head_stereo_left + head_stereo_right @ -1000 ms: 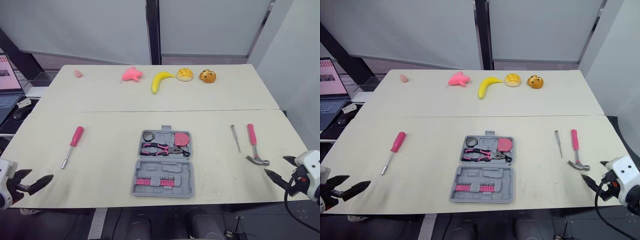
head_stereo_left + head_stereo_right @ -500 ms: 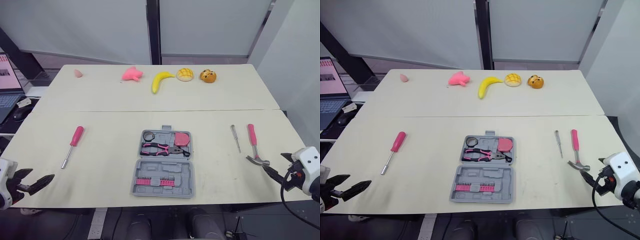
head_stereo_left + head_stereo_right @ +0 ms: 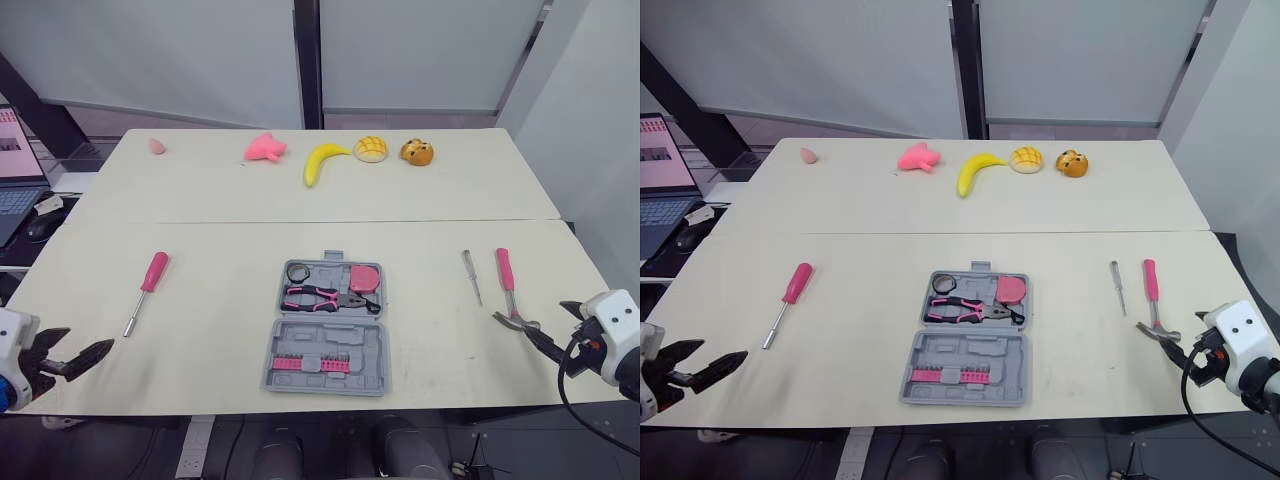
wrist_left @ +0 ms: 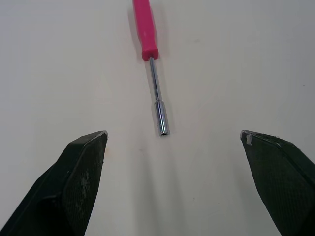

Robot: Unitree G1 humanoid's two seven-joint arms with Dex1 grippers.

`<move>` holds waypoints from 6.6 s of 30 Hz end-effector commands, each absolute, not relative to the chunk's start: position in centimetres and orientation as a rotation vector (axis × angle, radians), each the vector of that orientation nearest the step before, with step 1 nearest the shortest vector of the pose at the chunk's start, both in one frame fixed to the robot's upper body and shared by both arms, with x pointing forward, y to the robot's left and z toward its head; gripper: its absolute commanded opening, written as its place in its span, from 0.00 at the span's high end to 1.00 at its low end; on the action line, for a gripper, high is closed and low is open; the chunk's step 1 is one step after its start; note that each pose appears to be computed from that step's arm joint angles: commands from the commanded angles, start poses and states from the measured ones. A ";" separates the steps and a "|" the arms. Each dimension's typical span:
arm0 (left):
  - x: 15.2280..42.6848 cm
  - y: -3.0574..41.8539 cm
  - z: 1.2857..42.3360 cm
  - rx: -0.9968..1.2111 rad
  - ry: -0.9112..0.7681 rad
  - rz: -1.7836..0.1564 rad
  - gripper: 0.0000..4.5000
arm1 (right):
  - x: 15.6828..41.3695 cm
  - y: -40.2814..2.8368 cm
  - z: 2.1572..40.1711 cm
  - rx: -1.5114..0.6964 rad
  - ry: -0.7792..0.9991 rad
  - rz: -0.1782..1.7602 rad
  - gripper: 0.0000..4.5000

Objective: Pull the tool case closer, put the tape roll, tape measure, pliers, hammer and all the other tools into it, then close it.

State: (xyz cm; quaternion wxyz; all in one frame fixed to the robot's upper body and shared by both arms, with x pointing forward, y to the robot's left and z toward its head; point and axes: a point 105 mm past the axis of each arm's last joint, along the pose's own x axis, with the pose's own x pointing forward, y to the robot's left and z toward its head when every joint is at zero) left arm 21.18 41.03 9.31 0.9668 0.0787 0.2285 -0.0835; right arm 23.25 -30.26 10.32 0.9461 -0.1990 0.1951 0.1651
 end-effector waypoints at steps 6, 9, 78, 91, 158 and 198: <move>23.0 37.8 12.2 0.244 0.365 -0.324 0.00 | 23.1 -30.3 10.7 -0.464 0.358 0.333 0.01; 24.3 34.7 12.9 0.308 0.336 -0.483 0.00 | 22.8 -29.6 10.6 -0.483 0.334 0.362 0.01; 27.2 13.9 17.6 0.360 0.014 -1.357 0.00 | 36.0 -24.3 6.0 -0.144 0.187 0.032 0.93; 26.3 21.9 14.5 0.576 0.237 -1.170 0.00 | 25.8 -12.4 12.1 -0.629 0.322 0.967 0.93; 24.2 21.9 11.0 0.628 0.308 -1.202 0.00 | 27.7 3.3 11.4 -0.725 0.309 1.405 0.57; 25.8 29.7 12.7 0.377 0.279 -0.715 0.00 | 29.0 -5.7 17.2 -0.517 -0.045 1.028 1.00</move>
